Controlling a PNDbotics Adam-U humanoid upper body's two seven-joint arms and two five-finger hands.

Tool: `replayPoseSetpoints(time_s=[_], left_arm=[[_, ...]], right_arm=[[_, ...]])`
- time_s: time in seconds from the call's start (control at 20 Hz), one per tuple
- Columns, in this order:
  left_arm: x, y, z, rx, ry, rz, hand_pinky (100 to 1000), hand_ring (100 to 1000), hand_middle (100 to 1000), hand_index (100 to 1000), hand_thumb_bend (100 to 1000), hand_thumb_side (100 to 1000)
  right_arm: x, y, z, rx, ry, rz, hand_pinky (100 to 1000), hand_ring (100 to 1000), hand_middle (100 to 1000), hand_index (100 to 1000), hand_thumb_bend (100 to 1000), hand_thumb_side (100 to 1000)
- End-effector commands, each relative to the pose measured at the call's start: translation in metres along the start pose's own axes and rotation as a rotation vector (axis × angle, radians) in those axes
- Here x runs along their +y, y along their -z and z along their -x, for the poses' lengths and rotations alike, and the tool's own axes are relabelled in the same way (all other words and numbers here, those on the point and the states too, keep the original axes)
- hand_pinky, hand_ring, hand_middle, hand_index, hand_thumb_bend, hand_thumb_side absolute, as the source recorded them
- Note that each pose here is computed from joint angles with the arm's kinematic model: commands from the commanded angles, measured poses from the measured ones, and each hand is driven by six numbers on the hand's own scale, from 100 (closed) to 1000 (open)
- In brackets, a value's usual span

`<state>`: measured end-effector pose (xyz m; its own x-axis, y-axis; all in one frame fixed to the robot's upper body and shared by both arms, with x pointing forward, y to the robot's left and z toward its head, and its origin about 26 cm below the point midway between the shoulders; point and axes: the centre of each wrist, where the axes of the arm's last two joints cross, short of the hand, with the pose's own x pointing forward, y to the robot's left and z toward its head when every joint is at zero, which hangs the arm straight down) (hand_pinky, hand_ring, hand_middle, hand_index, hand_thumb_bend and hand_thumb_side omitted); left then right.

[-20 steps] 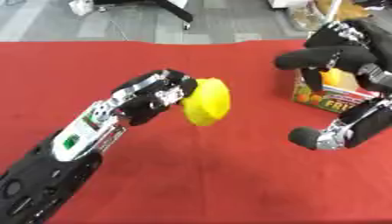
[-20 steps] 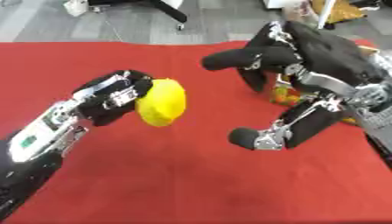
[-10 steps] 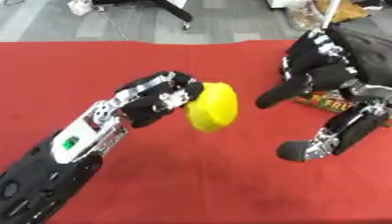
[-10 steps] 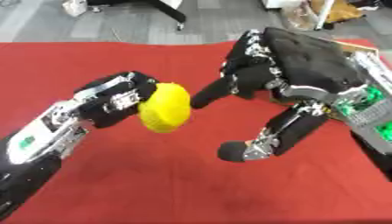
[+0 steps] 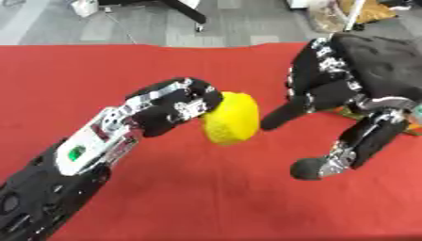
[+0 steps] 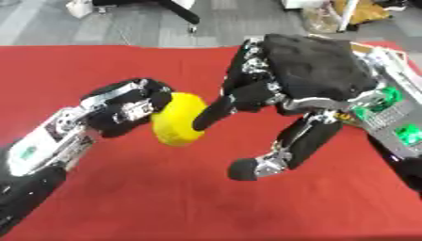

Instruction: Pick up the objects with one hand, pass them to the other hand, and then place them into the box on the other side of the table.

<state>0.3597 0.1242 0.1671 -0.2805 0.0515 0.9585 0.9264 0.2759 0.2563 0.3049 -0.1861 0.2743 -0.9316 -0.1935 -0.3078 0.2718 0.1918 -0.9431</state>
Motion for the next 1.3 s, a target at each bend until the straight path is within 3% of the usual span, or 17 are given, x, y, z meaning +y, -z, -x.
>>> replayPoseSetpoints(time_s=[0.05, 0.6, 0.95, 1.3], left_arm=[[0.002, 0.003, -0.010, 0.003, 0.045, 0.027, 626, 463, 354, 449, 100, 463], [-0.002, 0.013, -0.004, 0.089, 0.079, 0.153, 628, 466, 353, 450, 100, 461], [-0.004, 0.020, -0.004, 0.091, 0.063, 0.182, 629, 467, 355, 451, 100, 468], [-0.009, 0.027, -0.006, 0.064, -0.042, 0.197, 634, 470, 360, 456, 100, 500]], right_arm=[[-0.012, 0.004, -0.001, -0.029, -0.047, -0.043, 138, 226, 237, 799, 345, 412], [-0.021, 0.019, 0.003, -0.100, -0.245, -0.166, 237, 284, 296, 839, 513, 392], [-0.010, 0.030, 0.000, -0.123, -0.359, -0.173, 255, 297, 306, 837, 503, 390], [-0.001, 0.032, -0.003, -0.140, -0.438, -0.150, 273, 305, 311, 830, 500, 380]])
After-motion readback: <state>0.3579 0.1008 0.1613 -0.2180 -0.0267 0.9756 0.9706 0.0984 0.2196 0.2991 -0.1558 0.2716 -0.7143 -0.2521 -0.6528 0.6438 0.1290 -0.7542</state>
